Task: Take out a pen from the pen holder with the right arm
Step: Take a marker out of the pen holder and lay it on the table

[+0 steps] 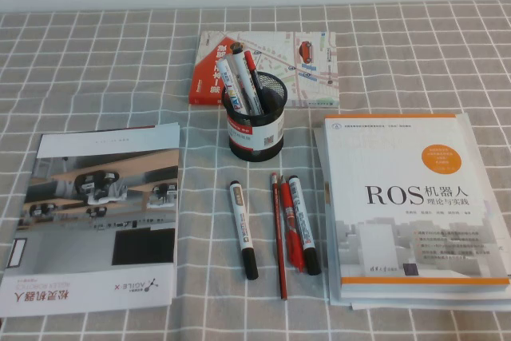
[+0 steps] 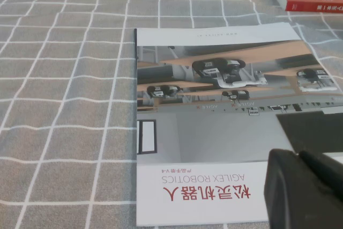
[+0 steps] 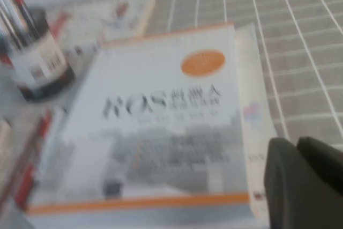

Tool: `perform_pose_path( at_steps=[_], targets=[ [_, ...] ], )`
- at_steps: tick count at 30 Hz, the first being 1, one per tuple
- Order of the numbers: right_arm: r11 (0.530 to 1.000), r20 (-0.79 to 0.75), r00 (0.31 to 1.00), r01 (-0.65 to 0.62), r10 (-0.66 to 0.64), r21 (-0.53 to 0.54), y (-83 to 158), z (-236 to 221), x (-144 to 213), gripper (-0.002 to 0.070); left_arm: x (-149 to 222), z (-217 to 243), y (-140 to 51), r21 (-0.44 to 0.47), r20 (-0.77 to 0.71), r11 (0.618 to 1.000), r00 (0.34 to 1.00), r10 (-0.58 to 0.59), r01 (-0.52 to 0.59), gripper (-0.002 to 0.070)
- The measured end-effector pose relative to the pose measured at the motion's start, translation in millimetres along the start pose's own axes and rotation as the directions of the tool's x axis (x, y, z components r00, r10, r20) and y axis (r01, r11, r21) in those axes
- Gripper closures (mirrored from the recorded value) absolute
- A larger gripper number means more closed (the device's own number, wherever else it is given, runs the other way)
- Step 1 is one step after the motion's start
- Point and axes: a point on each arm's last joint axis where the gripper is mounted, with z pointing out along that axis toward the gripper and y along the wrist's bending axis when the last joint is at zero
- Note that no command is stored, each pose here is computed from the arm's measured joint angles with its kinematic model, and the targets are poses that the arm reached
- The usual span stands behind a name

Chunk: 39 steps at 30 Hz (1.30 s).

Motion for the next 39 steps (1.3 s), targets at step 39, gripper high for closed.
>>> perform_pose_path(
  at_steps=[39],
  targets=[
    [0.989, -0.458, 0.889, -0.072, 0.004, -0.132, 53, 93, -125, 0.0688, 0, 0, 0.0, 0.0, 0.0, 1.0, 1.0, 0.0, 0.0, 0.0678]
  ],
)
